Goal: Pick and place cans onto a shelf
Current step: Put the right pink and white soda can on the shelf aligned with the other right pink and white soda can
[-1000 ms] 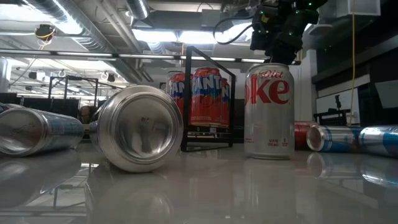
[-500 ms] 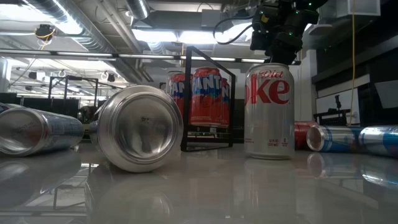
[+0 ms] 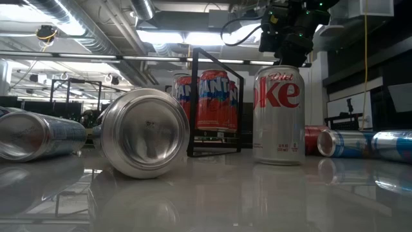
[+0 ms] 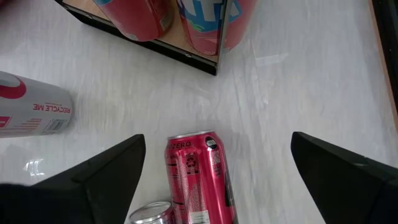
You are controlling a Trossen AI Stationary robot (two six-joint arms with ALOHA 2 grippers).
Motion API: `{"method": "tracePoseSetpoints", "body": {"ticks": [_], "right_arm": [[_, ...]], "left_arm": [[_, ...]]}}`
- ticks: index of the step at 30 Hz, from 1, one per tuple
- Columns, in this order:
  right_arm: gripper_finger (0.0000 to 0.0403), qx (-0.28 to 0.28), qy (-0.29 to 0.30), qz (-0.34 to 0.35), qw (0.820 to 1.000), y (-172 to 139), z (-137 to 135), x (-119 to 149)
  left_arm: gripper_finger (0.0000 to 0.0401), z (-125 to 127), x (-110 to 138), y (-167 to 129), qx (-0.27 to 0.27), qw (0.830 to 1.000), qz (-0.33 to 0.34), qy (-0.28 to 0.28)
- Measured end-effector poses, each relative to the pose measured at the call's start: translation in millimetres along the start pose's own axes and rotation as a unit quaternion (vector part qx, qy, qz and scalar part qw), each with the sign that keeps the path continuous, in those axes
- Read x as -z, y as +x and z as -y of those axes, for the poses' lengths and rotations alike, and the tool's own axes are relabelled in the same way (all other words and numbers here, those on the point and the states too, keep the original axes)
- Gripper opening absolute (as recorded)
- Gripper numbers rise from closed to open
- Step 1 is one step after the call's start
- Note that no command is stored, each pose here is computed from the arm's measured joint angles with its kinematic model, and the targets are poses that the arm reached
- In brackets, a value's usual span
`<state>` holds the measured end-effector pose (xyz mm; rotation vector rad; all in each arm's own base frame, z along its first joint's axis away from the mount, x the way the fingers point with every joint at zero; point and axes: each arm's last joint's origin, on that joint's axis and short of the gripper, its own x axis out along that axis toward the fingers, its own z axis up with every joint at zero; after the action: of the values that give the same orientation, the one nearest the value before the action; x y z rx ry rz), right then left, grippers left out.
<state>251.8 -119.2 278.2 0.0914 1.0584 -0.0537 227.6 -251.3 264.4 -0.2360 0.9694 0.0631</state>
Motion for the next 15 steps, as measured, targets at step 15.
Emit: {"method": "tracePoseSetpoints", "body": {"ticks": [15], "right_arm": [[0.039,0.0,0.0,0.0,1.0,0.0,0.1,0.0]], "left_arm": [[0.0284,-4.5,2.0,-0.2,-0.029,1.0,0.002,0.011]]}}
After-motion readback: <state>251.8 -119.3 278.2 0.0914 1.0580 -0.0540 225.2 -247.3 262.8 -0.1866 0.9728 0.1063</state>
